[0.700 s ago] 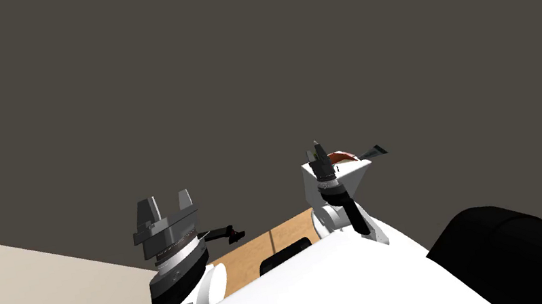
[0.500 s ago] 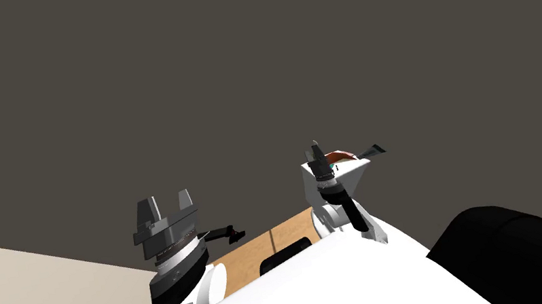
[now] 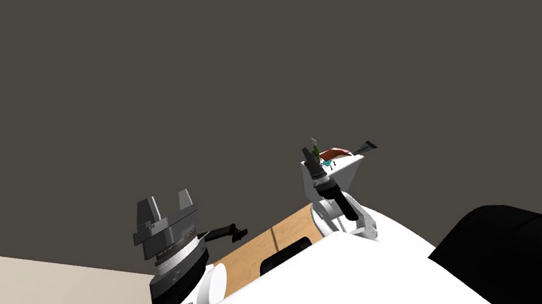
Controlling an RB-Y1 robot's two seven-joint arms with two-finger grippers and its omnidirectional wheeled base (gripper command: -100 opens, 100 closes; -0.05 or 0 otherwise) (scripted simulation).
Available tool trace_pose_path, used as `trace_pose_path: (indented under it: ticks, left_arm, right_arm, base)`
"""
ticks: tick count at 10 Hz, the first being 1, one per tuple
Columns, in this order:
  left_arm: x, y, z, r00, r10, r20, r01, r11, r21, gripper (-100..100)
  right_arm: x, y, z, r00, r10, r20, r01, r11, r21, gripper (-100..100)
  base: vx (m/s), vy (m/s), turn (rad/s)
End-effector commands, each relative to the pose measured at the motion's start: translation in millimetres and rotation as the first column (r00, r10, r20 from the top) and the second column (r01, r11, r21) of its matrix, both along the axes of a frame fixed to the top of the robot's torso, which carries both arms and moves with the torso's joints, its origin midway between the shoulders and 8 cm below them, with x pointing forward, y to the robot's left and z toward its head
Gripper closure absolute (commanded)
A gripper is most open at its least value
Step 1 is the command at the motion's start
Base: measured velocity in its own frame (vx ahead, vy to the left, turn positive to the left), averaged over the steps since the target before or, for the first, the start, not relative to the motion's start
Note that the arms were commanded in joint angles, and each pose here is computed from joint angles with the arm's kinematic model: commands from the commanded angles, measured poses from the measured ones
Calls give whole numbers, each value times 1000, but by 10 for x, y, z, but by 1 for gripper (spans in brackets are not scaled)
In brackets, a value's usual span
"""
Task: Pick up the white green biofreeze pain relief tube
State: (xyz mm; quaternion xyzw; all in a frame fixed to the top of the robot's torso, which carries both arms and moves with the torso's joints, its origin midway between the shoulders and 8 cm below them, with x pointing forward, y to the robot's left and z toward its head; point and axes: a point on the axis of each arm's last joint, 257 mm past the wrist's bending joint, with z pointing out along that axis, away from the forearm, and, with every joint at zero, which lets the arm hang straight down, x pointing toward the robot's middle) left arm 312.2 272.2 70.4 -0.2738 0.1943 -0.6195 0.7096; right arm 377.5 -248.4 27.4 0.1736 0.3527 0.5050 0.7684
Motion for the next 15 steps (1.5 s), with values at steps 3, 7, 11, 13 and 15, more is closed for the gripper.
trace_pose_path:
  ticks: [3, 7, 11, 13, 15]
  left_arm:
    - [0, 0, 0, 1000, 0, 0, 0, 1000, 0, 0]
    - [0, 0, 0, 1000, 0, 0, 0, 1000, 0, 0]
    - [0, 0, 0, 1000, 0, 0, 0, 1000, 0, 0]
    - [0, 0, 0, 1000, 0, 0, 0, 1000, 0, 0]
    - [0, 0, 0, 1000, 0, 0, 0, 1000, 0, 0]
  right_arm:
    - [302, -6, -167, 997, -78, -20, 75, 988, -136, -100]
    - [595, -63, -330, 986, -162, -29, 149, 955, -256, -100]
    - [802, -136, -449, 974, -225, -31, 201, 919, -340, -100]
    - [899, -179, -489, 966, -256, -26, 227, 896, -381, -100]
    - [1016, -245, -586, 956, -290, -32, 250, 871, -424, -100]
  base:
    - [-41, 107, -93]
    - [-30, 86, -95]
    - [-13, 52, -61]
    - [-8, 50, -64]
    - [-1, 49, -77]
